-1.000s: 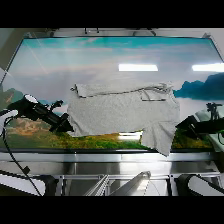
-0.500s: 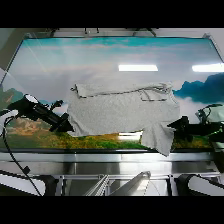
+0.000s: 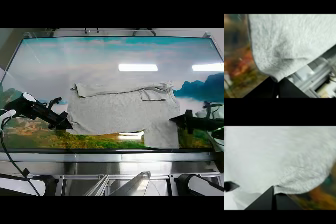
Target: Fold the shirts.
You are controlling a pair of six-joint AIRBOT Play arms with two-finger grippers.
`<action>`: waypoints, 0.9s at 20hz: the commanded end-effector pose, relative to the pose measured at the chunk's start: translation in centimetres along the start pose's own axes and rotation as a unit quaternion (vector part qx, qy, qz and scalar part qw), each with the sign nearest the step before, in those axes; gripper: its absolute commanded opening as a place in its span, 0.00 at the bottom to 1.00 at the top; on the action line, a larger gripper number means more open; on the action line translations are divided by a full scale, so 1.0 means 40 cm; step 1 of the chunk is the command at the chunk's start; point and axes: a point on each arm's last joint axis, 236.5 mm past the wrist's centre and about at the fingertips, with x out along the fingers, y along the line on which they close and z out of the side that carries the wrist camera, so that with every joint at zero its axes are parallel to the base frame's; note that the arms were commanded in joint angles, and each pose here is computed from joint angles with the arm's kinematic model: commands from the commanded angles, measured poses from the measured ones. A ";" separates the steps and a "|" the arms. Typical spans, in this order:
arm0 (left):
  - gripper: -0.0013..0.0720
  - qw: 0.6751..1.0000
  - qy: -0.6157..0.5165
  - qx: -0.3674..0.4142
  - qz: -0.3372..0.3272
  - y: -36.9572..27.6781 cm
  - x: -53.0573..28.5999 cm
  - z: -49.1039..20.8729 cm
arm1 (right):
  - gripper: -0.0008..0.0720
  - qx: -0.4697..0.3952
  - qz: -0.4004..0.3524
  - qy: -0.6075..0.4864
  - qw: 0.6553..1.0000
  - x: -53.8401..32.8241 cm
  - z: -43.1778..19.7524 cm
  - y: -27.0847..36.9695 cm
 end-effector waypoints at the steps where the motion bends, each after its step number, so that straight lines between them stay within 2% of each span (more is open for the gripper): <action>1: 0.04 0.972 -0.075 0.108 -0.193 -0.328 -0.177 -0.044 | 0.03 -0.236 0.121 -0.117 0.957 -0.180 0.040 0.405; 3: 0.04 0.893 -0.220 0.221 -0.326 -0.602 -0.445 -0.098 | 0.03 -0.387 0.135 -0.256 0.875 -0.375 0.030 0.705; 4: 0.04 0.833 -0.298 0.287 -0.367 -0.724 -0.604 -0.172 | 0.03 -0.446 0.123 -0.323 0.826 -0.471 0.005 0.828; 5: 0.04 0.775 -0.366 0.347 -0.380 -0.820 -0.736 -0.267 | 0.03 -0.494 0.116 -0.387 0.770 -0.570 -0.041 0.948; 6: 0.04 0.725 -0.434 0.392 -0.363 -0.895 -0.844 -0.365 | 0.03 -0.528 0.109 -0.439 0.718 -0.655 -0.091 1.044; 7: 0.04 0.689 -0.492 0.424 -0.322 -0.946 -0.915 -0.444 | 0.03 -0.559 0.094 -0.481 0.669 -0.727 -0.144 1.122; 9: 0.04 0.629 -0.580 0.469 -0.220 -1.023 -1.002 -0.582 | 0.03 -0.598 0.060 -0.525 0.603 -0.812 -0.214 1.210; 10: 0.05 0.614 -0.609 0.472 -0.175 -1.041 -1.027 -0.614 | 0.03 -0.606 0.042 -0.537 0.585 -0.837 -0.228 1.230; 12: 0.05 0.611 -0.643 0.451 -0.103 -1.031 -1.079 -0.613 | 0.03 -0.614 0.022 -0.547 0.569 -0.863 -0.223 1.251; 14: 0.05 0.622 -0.645 0.432 -0.099 -1.003 -1.128 -0.588 | 0.03 -0.612 0.013 -0.544 0.574 -0.864 -0.179 1.249; 16: 0.05 0.662 -0.610 0.420 -0.112 -0.944 -1.137 -0.527 | 0.03 -0.601 0.017 -0.502 0.622 -0.809 -0.090 1.208; 18: 0.05 0.733 -0.547 0.391 -0.108 -0.861 -1.086 -0.399 | 0.03 -0.570 0.050 -0.430 0.698 -0.718 0.020 1.141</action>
